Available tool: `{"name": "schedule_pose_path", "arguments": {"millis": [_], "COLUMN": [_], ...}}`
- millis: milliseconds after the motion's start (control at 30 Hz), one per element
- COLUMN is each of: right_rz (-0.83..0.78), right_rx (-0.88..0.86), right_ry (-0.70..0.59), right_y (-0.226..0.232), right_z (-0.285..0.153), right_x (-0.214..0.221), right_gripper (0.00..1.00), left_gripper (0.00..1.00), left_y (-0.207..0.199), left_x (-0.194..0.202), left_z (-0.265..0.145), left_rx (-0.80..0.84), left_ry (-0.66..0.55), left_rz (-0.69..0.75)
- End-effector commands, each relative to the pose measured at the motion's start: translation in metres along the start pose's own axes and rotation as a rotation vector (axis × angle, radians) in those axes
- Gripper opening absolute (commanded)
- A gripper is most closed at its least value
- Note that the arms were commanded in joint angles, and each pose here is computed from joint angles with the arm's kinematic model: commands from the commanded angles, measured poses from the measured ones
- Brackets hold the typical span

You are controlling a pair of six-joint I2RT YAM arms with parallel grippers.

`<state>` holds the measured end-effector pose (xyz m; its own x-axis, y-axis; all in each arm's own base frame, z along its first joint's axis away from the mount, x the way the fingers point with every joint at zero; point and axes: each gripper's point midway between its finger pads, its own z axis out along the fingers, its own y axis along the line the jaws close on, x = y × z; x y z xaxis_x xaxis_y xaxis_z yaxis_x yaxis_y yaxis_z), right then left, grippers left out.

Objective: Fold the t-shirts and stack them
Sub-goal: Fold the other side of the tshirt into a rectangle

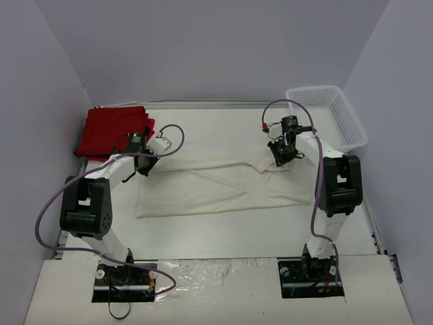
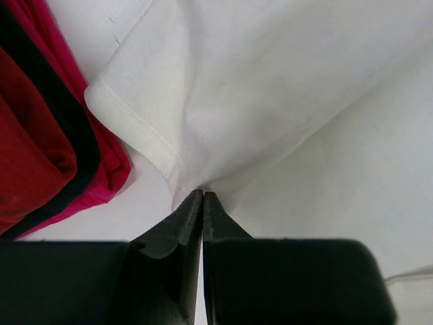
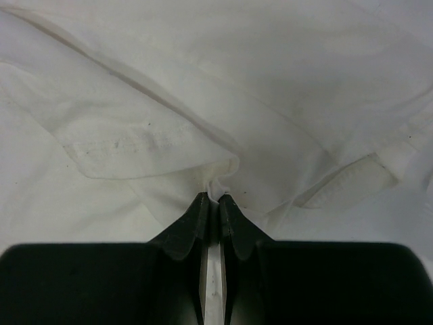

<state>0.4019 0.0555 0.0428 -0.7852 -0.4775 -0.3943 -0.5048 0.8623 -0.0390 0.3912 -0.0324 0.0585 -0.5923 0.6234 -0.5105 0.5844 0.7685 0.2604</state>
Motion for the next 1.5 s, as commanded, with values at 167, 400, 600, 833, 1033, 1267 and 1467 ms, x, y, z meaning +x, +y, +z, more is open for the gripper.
{"name": "schedule_pose_path", "arguments": {"millis": [167,400,600,833,1033,1267,1467], "right_rz": [0.006,0.013,0.017,-0.007,-0.024,-0.051,-0.062], "right_rx": [-0.015,0.018,-0.006,-0.080,-0.082,-0.068,-0.111], "right_ry": [0.016,0.021,0.018,0.038,-0.001,-0.073,-0.071], "right_y": [0.003,-0.007,-0.004,0.010,0.011,0.009,0.019], "right_z": [-0.011,-0.015,-0.015,-0.017,-0.036,-0.062,-0.061], "right_x": [0.014,0.018,0.020,0.028,0.017,-0.003,-0.002], "right_gripper": [0.00,0.00,0.00,0.25,0.34,0.36,0.34], "left_gripper": [0.02,0.02,0.02,0.26,0.37,0.37,0.37], "left_y": [0.029,0.033,0.021,0.015,0.021,0.028,0.023], "left_x": [-0.001,0.004,0.013,0.021,0.012,-0.005,0.000], "left_z": [-0.008,-0.006,-0.003,-0.005,-0.025,-0.062,-0.076], "left_rx": [-0.128,-0.144,-0.098,-0.075,-0.110,-0.161,-0.161], "left_ry": [-0.005,0.009,0.028,0.050,0.027,-0.038,-0.039], "left_rz": [0.040,0.039,0.048,0.071,0.055,0.033,0.009]}}
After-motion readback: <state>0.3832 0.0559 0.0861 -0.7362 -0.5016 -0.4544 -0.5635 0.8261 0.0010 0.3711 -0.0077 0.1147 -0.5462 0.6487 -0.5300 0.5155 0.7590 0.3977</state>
